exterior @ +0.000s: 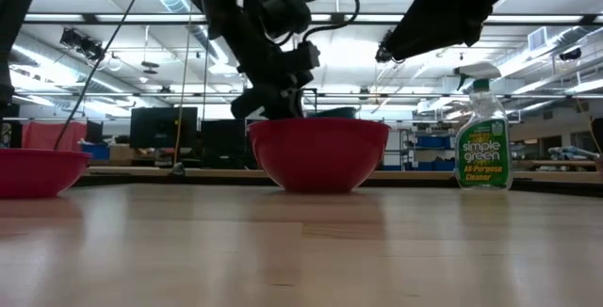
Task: Nest bowls inside each other
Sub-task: Stack the blue bowl on top of the green bowl, then stack the pink bowl on top of the blue bowl
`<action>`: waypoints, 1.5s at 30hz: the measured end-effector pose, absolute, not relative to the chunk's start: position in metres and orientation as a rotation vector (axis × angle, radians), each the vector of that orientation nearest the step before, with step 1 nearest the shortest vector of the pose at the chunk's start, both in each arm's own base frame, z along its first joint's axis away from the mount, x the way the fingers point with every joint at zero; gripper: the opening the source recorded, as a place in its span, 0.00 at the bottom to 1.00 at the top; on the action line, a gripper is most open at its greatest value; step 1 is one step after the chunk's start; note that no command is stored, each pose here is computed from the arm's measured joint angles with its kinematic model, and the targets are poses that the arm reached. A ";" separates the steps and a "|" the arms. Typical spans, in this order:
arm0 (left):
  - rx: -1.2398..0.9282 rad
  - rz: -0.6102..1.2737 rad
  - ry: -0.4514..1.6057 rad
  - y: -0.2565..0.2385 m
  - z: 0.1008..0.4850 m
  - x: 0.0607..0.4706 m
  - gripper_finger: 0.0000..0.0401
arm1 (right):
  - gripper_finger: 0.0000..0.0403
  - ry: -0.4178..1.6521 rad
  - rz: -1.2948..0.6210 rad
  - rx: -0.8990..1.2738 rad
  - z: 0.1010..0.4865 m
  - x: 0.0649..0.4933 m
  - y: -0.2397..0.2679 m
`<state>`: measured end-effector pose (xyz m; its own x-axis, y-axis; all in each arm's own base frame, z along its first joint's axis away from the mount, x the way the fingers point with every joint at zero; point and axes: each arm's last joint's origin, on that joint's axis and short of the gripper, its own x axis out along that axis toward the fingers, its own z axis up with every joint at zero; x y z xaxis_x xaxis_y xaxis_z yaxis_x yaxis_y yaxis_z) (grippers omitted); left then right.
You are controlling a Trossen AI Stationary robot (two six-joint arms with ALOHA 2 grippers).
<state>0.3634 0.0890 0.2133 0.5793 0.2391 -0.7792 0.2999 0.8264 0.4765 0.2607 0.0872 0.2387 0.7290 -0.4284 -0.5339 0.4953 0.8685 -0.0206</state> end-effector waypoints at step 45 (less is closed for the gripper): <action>0.267 -0.377 1.445 0.009 0.249 0.204 0.49 | 0.43 0.236 -0.521 0.114 0.245 0.321 0.044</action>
